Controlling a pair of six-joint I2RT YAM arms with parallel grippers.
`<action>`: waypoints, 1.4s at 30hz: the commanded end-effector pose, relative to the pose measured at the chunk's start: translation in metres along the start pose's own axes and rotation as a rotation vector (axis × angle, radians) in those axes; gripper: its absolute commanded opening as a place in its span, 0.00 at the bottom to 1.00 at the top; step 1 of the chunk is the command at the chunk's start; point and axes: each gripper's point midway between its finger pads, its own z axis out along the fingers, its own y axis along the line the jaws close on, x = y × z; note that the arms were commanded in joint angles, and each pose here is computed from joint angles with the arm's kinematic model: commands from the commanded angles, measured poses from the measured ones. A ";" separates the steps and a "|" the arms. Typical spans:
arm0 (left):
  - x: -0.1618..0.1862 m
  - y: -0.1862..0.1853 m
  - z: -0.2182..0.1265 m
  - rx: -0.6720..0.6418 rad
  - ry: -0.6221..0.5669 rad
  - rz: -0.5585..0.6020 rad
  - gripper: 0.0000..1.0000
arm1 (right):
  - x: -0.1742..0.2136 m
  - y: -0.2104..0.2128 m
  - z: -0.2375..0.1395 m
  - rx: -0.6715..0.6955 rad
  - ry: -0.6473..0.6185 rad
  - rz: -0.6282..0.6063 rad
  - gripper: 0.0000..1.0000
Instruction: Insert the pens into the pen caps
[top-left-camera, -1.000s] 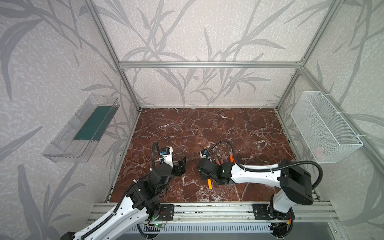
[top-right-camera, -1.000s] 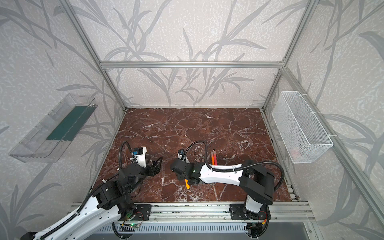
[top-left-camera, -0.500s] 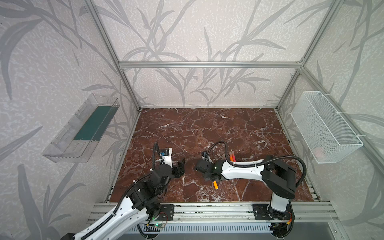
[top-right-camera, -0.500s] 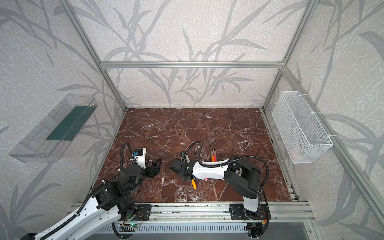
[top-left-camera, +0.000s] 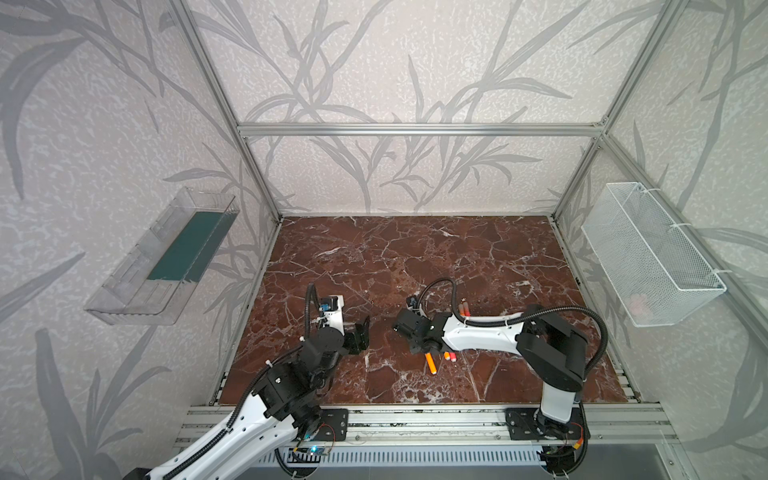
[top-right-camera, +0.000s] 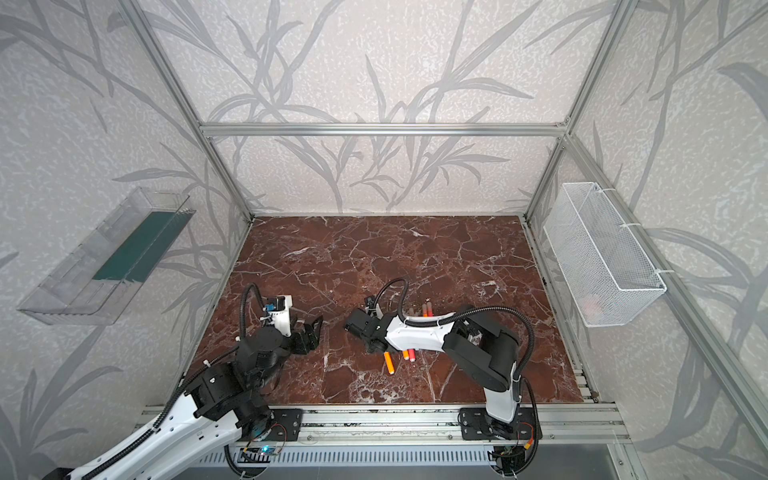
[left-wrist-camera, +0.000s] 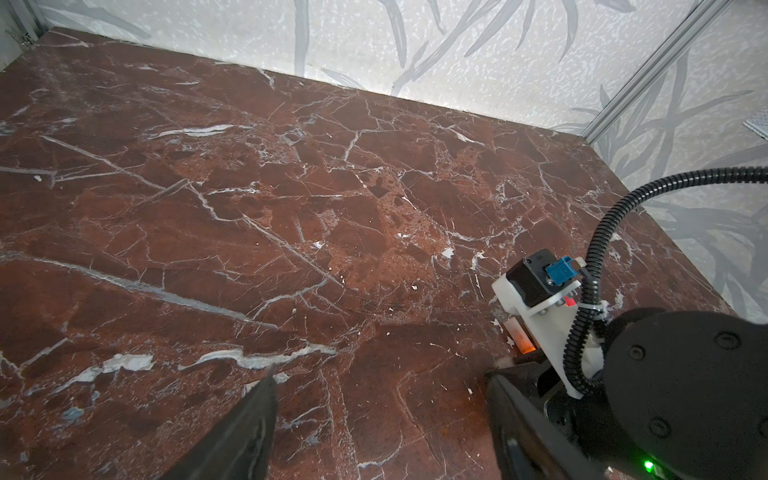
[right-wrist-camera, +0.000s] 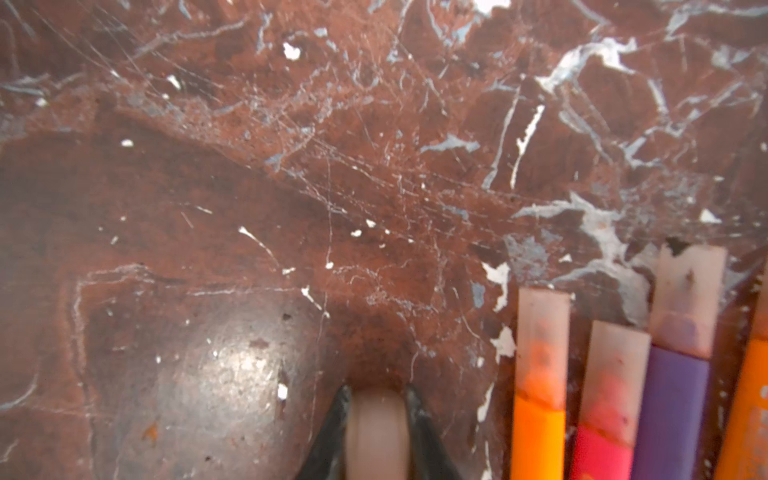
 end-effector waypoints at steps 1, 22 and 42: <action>-0.008 0.003 0.001 -0.028 -0.015 0.012 0.83 | 0.007 -0.003 0.008 0.015 0.036 -0.023 0.30; -0.098 0.108 0.017 -0.559 -0.244 -0.069 0.99 | -0.108 -0.157 -0.203 0.017 -0.554 0.315 0.98; -0.051 0.158 0.067 -0.793 -0.291 0.290 0.94 | -0.050 -0.351 -0.083 0.633 -0.646 0.257 0.99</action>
